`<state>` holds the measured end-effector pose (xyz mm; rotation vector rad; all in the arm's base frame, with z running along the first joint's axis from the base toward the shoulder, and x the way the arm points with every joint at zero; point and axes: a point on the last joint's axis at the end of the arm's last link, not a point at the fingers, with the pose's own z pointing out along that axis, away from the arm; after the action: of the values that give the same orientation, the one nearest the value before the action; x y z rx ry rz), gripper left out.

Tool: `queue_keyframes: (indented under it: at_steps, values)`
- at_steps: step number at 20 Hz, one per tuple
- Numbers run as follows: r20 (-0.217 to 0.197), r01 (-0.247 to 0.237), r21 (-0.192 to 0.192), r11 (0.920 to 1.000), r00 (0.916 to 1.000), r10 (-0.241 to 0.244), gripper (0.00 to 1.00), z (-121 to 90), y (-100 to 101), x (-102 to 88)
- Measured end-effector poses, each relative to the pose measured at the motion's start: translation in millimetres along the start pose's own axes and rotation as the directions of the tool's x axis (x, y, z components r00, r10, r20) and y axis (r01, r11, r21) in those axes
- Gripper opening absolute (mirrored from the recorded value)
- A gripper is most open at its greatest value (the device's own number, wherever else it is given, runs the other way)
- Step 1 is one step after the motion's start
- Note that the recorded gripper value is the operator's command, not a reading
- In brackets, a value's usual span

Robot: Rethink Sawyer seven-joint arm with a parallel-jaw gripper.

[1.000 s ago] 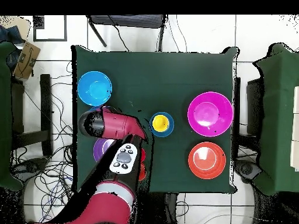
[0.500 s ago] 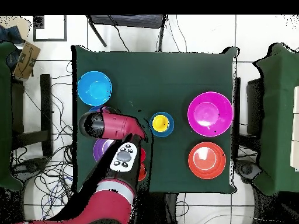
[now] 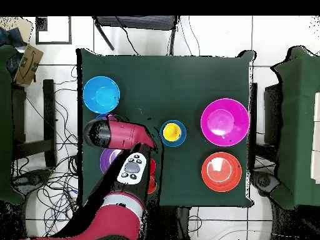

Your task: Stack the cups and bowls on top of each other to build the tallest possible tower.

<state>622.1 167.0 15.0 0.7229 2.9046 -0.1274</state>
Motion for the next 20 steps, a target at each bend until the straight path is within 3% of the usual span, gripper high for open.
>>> queue_keyframes:
  at_steps: [20]
  values:
    - [-0.008,0.013,-0.011,0.9999,0.9999,-0.013,1.0,1.0,9.9,7.9]
